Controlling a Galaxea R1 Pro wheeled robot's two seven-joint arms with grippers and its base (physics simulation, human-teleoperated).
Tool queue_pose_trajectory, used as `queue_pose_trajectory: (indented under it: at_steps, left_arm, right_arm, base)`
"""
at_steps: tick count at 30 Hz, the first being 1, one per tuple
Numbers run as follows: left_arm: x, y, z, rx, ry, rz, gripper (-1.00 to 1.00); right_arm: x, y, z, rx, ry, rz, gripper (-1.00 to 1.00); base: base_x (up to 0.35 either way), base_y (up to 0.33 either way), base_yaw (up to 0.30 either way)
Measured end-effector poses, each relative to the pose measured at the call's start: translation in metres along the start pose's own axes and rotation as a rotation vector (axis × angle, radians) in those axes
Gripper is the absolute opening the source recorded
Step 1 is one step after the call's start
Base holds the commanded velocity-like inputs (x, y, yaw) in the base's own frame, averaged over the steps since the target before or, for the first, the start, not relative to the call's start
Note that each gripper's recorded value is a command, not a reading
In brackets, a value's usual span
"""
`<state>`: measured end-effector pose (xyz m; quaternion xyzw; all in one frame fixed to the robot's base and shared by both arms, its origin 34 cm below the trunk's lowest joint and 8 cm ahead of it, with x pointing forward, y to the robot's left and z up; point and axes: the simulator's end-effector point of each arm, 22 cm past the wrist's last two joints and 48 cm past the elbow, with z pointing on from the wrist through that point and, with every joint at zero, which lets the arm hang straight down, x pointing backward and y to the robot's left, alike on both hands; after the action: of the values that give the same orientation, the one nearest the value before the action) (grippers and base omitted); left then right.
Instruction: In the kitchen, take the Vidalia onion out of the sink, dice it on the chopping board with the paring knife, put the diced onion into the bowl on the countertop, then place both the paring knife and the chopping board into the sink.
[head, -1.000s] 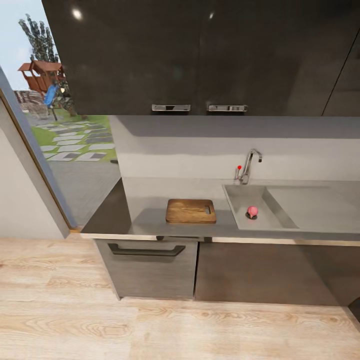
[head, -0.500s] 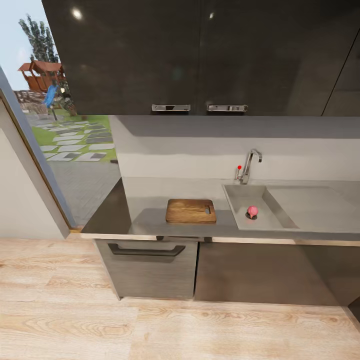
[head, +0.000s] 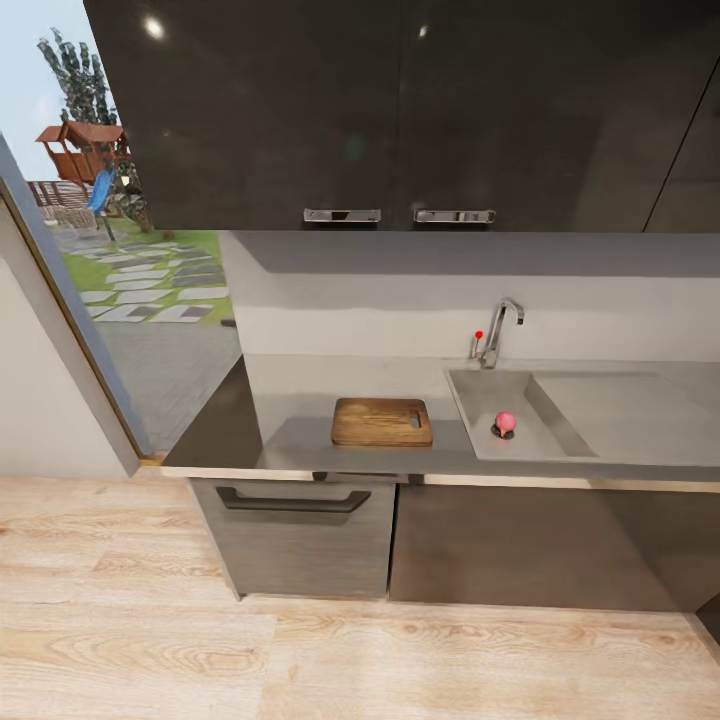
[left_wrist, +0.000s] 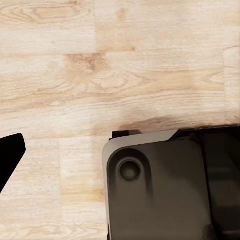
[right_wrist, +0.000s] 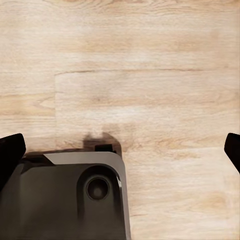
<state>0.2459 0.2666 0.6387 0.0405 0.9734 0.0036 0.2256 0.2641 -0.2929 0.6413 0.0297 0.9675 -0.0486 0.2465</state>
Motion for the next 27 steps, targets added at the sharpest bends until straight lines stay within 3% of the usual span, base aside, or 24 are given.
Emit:
queue_pose_trajectory:
  at_steps: [11,21,23,27]
  left_arm:
    - [0.000,-0.001,0.000,0.000,0.001,0.000,1.00]
    - [0.001,-0.001,0.000,0.000,0.001,0.000,1.00]
    - [0.001,-0.001,0.000,0.001,0.001,0.000,1.00]
    - [0.001,-0.001,0.000,0.001,0.002,0.000,1.00]
  right_arm:
    - [0.000,0.001,0.000,-0.008,-0.002,-0.013,1.00]
    - [-0.002,0.006,0.000,-0.035,-0.011,-0.062,1.00]
    - [0.000,0.001,0.000,-0.028,-0.005,-0.075,1.00]
    - [0.008,-0.008,-0.002,-0.033,0.008,-0.158,1.00]
  base:
    - [0.000,0.000,0.000]
    - [0.000,0.000,0.000]
    - [0.000,0.000,0.000]
    - [0.000,0.000,0.000]
